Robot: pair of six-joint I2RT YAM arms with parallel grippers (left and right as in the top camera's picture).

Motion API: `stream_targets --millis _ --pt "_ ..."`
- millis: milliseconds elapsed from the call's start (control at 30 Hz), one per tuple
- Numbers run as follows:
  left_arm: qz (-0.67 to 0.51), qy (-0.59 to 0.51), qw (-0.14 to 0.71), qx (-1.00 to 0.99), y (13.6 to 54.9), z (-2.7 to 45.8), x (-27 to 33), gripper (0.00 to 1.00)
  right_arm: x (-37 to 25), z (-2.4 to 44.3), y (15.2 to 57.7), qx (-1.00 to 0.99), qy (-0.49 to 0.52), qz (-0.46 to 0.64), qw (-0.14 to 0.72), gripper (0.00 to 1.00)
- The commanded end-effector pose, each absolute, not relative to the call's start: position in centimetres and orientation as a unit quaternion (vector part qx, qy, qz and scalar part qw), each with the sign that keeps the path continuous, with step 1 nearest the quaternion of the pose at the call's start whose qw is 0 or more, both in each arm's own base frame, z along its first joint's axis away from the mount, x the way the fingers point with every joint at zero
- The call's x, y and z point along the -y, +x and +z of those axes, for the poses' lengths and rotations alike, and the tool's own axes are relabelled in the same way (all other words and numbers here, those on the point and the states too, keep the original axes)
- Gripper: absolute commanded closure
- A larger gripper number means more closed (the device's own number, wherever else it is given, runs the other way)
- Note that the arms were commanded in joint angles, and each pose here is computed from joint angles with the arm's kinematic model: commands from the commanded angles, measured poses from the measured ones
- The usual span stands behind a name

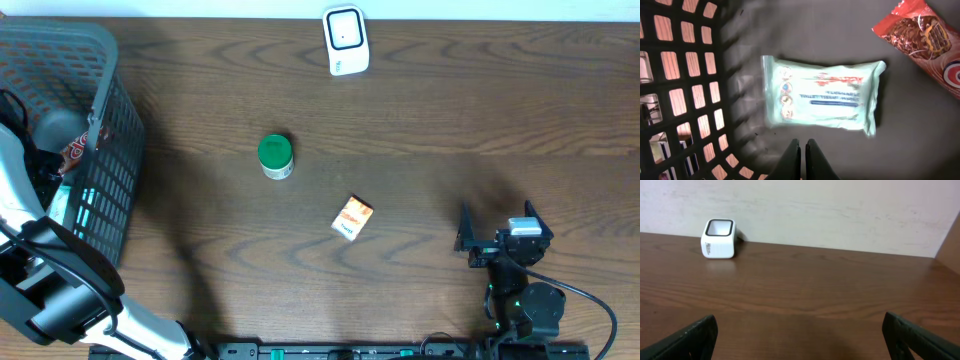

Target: Scan the item barcode

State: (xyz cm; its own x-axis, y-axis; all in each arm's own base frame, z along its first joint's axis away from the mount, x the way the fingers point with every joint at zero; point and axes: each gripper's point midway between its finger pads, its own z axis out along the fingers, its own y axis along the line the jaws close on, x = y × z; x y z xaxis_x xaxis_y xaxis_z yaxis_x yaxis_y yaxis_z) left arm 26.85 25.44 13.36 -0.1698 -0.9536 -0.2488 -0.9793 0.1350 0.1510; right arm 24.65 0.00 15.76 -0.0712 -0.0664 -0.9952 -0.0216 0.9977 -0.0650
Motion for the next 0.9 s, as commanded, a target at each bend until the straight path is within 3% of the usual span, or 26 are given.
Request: stream_targets --millis 0,100,200,233,300,367,400,600,733,867 --pt "0.132 -0.650 0.057 -0.746 27.1 14.1 -25.6 0.93 -0.2 15.7 24.6 -0.732 -0.028 -0.010 0.681 0.01" --pt "0.133 -0.648 0.046 -0.748 26.7 14.0 -25.3 0.88 -0.2 15.7 24.6 -0.732 -0.028 -0.010 0.681 0.01" --pt "0.137 -0.609 0.035 -0.780 26.5 14.0 -25.2 0.40 -0.2 15.7 24.6 -0.732 -0.028 -0.010 0.681 0.01" --pt "0.138 -0.583 0.031 -0.800 26.5 14.0 -25.3 0.28 -0.2 15.7 24.6 -0.732 -0.028 -0.010 0.681 0.01" --pt "0.140 -0.530 0.025 -0.836 26.7 14.0 -25.4 0.13 -0.2 15.7 24.6 -0.732 -0.028 -0.010 0.681 0.01" --pt "0.142 -0.478 0.021 -0.867 26.9 14.0 -25.5 0.11 -0.2 15.7 24.6 -0.732 -0.028 -0.010 0.681 0.01" --pt "0.142 -0.461 0.018 -0.876 26.8 14.0 -25.5 0.01 -0.2 15.7 24.6 -0.732 -0.028 -0.010 0.681 0.01" --pt "0.147 -0.429 0.018 -0.891 27.0 13.8 -25.8 0.02 -0.2 15.7 24.6 -0.732 -0.028 -0.010 0.681 0.01" --pt "0.141 -0.291 0.013 -0.946 27.9 12.2 -25.9 0.02 -0.2 15.7 24.6 -0.732 -0.028 -0.010 0.681 0.01" --pt "0.147 -0.224 0.015 -0.963 28.2 10.2 -26.6 0.02 -0.2 15.7 24.6 -0.732 -0.028 -0.010 0.681 0.01"
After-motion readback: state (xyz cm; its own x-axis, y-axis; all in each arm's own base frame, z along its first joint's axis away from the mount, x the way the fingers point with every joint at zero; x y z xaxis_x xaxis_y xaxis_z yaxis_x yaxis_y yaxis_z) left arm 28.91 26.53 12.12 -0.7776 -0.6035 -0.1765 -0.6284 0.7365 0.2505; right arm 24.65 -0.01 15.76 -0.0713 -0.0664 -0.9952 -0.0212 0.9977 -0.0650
